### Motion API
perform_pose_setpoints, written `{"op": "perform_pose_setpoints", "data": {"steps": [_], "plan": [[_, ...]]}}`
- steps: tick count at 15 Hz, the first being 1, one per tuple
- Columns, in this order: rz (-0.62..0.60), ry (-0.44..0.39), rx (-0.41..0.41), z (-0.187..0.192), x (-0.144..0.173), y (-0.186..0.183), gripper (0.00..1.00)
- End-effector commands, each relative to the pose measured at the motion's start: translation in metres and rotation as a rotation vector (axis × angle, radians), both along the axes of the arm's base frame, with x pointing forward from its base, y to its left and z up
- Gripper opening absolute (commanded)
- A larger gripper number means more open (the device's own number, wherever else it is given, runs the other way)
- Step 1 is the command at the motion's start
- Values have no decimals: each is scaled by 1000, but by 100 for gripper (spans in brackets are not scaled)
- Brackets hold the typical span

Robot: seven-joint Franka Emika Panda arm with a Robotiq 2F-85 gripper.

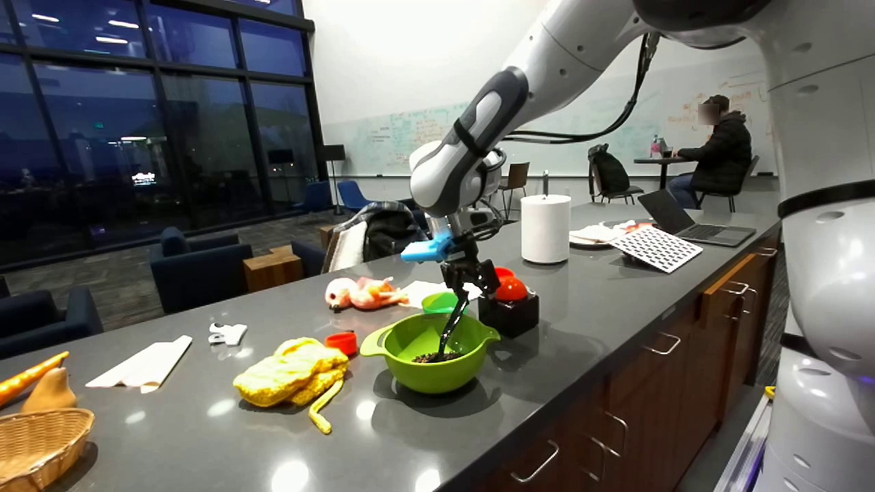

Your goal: Use the black ladle to stir the contents in the light green bowl.

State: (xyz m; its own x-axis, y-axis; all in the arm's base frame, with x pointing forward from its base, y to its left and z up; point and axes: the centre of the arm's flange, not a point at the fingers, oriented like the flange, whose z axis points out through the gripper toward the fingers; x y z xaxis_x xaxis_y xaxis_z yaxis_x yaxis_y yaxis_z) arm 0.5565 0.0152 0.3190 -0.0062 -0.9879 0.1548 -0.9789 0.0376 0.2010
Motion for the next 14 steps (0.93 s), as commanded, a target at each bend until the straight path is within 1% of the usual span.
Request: {"op": "perform_pose_setpoints", "data": {"steps": [1,5,9,10,11,12,13,14], "plan": [[52,-18,-41,13,10,12,100],[74,-53,-18,16,14,21,100],[86,-62,-5,15,11,24,100],[89,-62,-7,15,11,25,75],[94,-61,-5,15,11,25,73],[99,-60,-5,15,10,25,68],[105,-59,-2,16,10,25,61],[111,-58,1,16,9,25,52]]}}
